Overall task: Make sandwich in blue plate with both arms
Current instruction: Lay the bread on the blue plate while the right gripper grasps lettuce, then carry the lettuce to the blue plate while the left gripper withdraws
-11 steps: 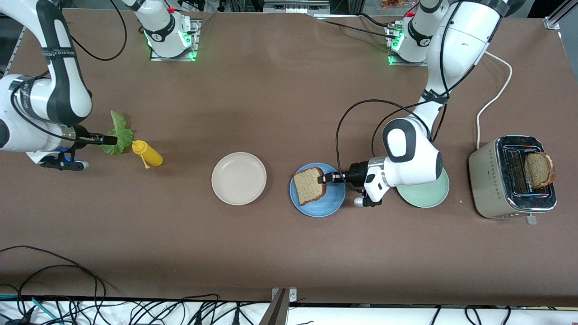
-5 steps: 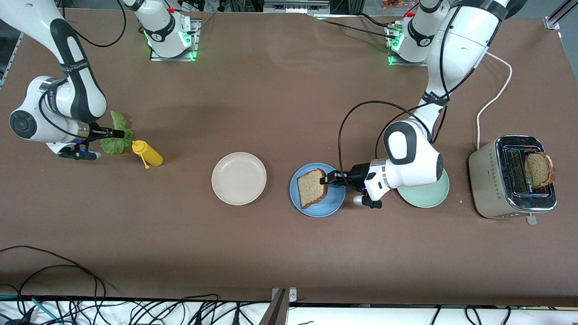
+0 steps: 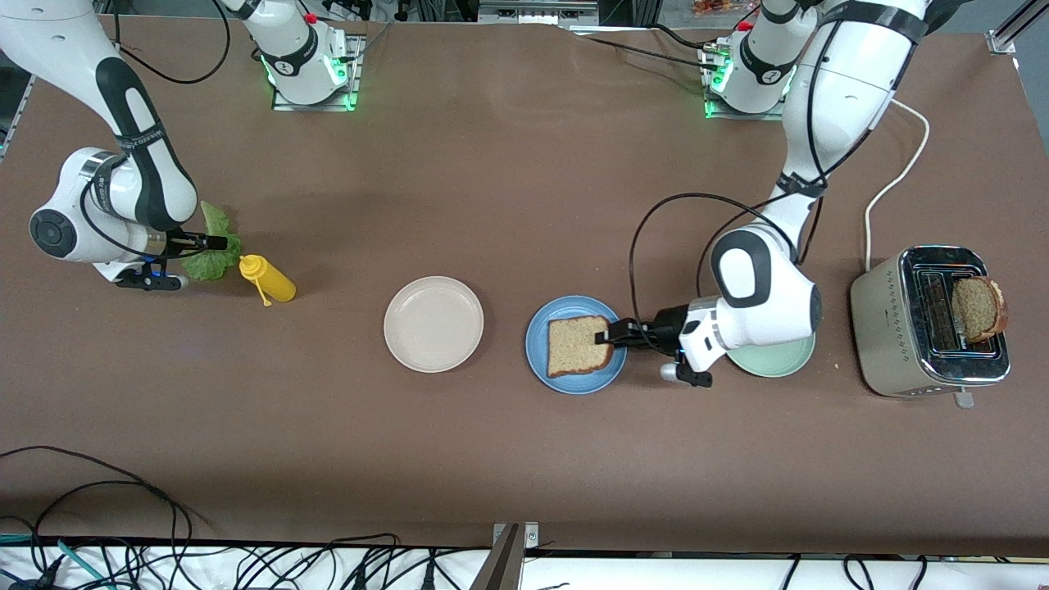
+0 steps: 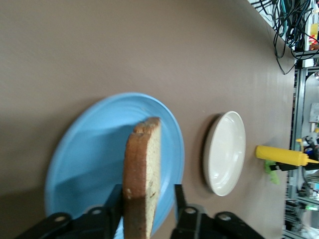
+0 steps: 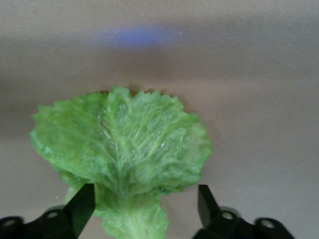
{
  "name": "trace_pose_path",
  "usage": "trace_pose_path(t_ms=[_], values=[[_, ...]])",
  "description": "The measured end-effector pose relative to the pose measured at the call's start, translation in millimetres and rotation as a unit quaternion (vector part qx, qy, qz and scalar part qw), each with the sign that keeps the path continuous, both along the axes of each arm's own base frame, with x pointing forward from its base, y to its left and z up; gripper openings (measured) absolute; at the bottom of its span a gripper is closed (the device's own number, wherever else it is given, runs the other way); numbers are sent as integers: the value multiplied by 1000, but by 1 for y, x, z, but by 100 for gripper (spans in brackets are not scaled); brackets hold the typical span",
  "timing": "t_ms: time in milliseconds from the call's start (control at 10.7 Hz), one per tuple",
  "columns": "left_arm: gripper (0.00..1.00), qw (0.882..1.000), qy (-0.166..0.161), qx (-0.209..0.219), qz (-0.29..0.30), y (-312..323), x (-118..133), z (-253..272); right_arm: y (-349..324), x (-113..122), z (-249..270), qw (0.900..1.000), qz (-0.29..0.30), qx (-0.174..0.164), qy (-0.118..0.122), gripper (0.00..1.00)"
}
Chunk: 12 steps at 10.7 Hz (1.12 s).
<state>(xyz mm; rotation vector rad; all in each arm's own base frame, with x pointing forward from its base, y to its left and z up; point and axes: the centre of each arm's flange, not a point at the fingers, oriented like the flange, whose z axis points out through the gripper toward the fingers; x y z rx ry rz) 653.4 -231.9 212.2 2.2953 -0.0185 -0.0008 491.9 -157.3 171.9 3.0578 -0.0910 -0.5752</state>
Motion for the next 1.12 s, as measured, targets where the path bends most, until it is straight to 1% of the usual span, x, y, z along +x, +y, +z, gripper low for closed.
trace_pose_path(t_ms=[93,187,373,653,746,840,933,1119], values=[[61,1000,-22,5,-8,17,5,-3,0,0,-1,1000,0,0,1,91],[72,999,-37,8,-13,30,9,-5,0,0,-1,1000,1,0,1,85],[99,998,-51,16,-16,50,13,-11,0,0,-1,1000,4,2,0,54],[100,998,-51,33,1,82,16,-15,0,2,2,1000,5,2,-2,15],[100,997,-58,42,14,105,18,-3,0,2,3,1000,6,2,-3,9],[100,996,-68,61,15,131,16,15,1,4,5,1000,6,2,-2,9],[100,993,-79,87,4,158,9,36,3,8,12,1000,7,6,8,9],[100,986,-95,134,-30,197,-4,74,15,31,50,999,15,19,39,9]])
